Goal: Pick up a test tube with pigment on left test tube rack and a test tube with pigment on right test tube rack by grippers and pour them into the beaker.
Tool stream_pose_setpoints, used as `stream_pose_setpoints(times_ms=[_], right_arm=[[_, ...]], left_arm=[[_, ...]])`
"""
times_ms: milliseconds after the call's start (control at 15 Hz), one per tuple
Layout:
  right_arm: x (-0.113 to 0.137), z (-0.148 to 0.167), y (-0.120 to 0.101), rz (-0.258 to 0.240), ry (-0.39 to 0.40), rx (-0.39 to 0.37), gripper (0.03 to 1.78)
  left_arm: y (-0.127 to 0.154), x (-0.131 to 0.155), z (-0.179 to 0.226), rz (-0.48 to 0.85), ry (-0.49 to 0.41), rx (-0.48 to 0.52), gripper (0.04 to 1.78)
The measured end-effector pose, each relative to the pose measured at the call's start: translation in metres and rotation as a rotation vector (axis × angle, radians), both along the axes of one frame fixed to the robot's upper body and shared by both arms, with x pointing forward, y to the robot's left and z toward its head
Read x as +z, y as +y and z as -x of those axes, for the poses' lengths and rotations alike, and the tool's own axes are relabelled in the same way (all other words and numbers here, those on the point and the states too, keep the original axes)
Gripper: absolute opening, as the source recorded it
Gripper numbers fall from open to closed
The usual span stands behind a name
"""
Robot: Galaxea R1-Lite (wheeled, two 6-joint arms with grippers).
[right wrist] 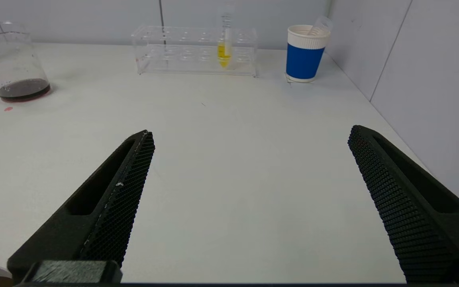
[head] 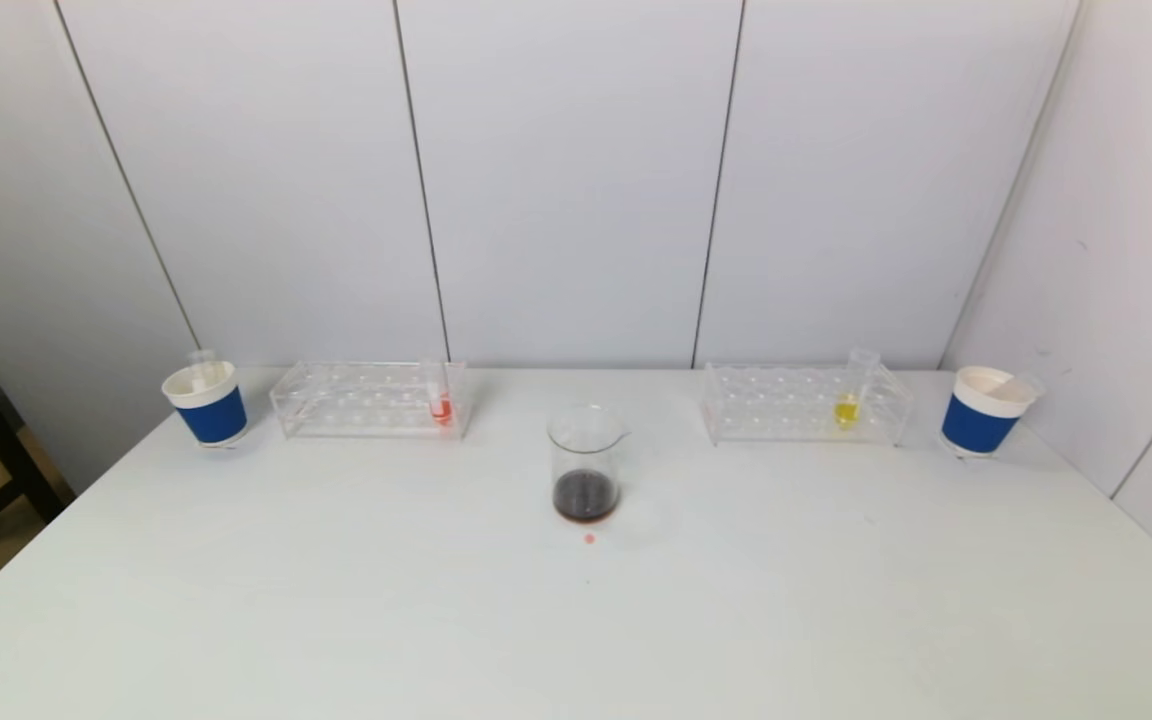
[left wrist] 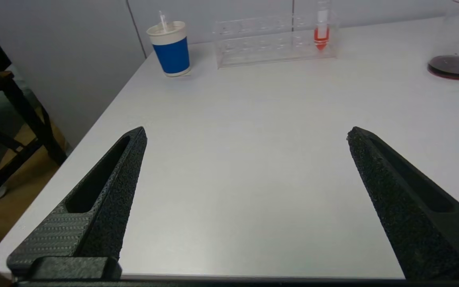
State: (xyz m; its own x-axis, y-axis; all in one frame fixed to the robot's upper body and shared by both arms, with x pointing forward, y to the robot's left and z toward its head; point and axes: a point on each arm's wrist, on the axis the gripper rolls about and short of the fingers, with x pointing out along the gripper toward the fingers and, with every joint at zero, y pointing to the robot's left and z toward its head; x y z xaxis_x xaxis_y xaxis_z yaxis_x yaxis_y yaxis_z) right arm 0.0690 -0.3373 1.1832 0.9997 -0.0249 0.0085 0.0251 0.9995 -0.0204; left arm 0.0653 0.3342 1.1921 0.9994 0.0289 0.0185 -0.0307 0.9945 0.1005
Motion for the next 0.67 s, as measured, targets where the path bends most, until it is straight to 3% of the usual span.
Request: stream_pose_setpoints(times_ms=[200,667], right_arm=[[0.0000,0.0000,0.0000,0.000,0.000,0.000,1.77],[0.0000,0.0000,0.0000,0.000,0.000,0.000,1.77]], left_arm=[[-0.0011,-0.0077,-0.0031,0.015,0.011,-0.052,1.76],[-0.0009,-0.0098,-0.0037,0.017,0.018,-0.045,1.76]])
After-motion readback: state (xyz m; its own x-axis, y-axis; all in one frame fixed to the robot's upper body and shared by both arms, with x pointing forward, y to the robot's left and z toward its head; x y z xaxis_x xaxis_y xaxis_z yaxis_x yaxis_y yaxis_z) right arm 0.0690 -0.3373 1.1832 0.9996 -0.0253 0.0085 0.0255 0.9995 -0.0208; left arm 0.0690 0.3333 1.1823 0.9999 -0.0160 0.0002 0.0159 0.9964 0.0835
